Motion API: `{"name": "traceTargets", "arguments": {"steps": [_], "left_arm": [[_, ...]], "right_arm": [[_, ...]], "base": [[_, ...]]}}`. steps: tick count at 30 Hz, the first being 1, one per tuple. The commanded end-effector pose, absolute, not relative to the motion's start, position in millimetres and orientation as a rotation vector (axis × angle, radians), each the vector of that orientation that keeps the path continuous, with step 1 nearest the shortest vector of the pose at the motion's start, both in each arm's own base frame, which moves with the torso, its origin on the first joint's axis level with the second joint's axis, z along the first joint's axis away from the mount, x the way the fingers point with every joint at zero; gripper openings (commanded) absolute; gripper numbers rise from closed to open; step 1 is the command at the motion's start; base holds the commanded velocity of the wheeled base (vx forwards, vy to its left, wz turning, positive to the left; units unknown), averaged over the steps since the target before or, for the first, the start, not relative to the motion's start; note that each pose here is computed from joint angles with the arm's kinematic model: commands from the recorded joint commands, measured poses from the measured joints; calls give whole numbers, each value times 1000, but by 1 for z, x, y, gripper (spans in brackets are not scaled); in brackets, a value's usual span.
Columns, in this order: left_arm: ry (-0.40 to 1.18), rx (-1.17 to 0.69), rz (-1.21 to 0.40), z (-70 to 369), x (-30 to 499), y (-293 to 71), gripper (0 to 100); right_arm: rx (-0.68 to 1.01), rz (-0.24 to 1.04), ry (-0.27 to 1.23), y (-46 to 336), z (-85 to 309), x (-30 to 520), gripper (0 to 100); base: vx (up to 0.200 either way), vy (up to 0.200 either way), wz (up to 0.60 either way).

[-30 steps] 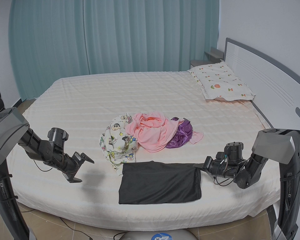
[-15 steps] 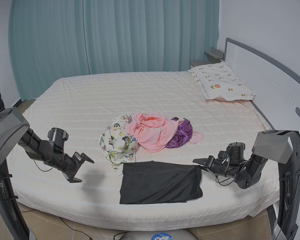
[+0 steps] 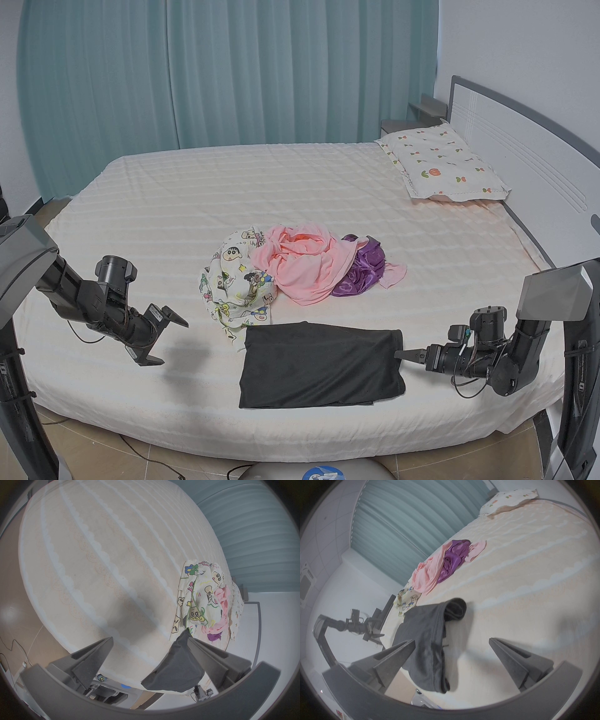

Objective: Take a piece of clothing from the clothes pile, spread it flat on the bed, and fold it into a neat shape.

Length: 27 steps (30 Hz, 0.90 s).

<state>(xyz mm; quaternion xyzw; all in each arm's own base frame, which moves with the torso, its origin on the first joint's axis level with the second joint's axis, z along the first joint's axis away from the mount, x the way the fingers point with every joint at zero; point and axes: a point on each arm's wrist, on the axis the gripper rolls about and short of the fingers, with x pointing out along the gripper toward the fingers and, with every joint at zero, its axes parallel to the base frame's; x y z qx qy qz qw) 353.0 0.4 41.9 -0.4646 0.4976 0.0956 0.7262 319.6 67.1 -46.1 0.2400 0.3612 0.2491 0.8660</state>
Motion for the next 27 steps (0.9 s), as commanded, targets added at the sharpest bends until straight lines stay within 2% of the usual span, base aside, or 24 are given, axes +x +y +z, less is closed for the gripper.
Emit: {"name": "traceTargets", "arguments": {"steps": [1,6,7,27], "left_arm": [[1100,-1025,211,41,353,1,100],[1098,-1024,210,41,353,1,100],[1098,-1024,210,41,353,1,100],[1100,-1024,210,41,353,1,100]], "right_arm": [[484,559,804,79,-53,308,100],[468,586,827,91,-58,304,100],[468,588,827,92,-58,304,0],[441,576,841,80,-54,284,0]], "base": [[0,0,0],[0,0,0],[0,0,0],[0,0,0]]}}
